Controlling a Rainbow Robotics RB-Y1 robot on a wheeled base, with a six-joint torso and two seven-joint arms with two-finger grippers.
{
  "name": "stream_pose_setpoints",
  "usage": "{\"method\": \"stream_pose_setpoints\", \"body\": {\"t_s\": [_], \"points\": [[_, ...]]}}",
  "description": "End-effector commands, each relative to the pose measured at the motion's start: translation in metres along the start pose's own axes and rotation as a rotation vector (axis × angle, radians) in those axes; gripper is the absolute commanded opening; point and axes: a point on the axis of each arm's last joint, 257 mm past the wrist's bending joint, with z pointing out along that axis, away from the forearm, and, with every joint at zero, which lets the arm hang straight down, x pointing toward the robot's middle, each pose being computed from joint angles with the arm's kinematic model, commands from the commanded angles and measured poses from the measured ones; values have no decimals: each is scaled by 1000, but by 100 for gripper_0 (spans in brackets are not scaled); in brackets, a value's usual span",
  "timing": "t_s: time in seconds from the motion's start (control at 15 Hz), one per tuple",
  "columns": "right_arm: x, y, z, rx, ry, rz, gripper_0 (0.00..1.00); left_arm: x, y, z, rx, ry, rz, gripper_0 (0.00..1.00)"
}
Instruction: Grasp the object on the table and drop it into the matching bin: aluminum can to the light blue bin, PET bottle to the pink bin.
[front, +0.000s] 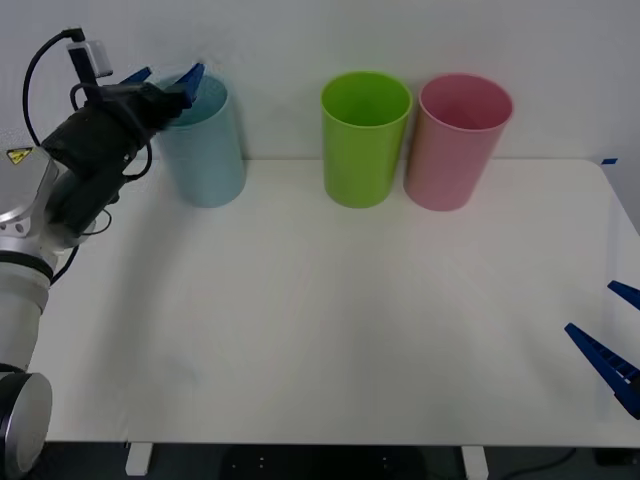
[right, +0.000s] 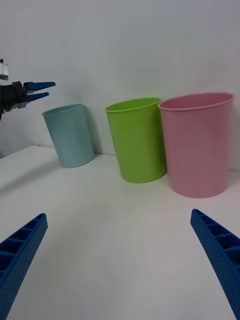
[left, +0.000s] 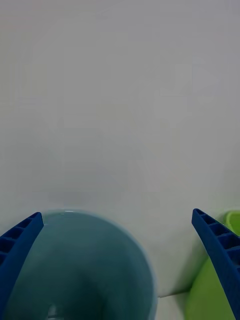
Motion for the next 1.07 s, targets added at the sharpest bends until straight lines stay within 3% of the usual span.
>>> {"method": "stream_pose_setpoints", "body": {"t_s": [0.07,0.27,0.6,1.07], "points": [[0,0,0,0,0,0,100,10,6,-35,29,7,15,100],[0,0,0,0,0,0,100,21,16,-79,76,43,77,100],[0,0,0,0,0,0,100,40,19,-145,161,119,130,100],[0,0,0,0,0,0,100,64,-19,-206,355,206,143,100]]}}
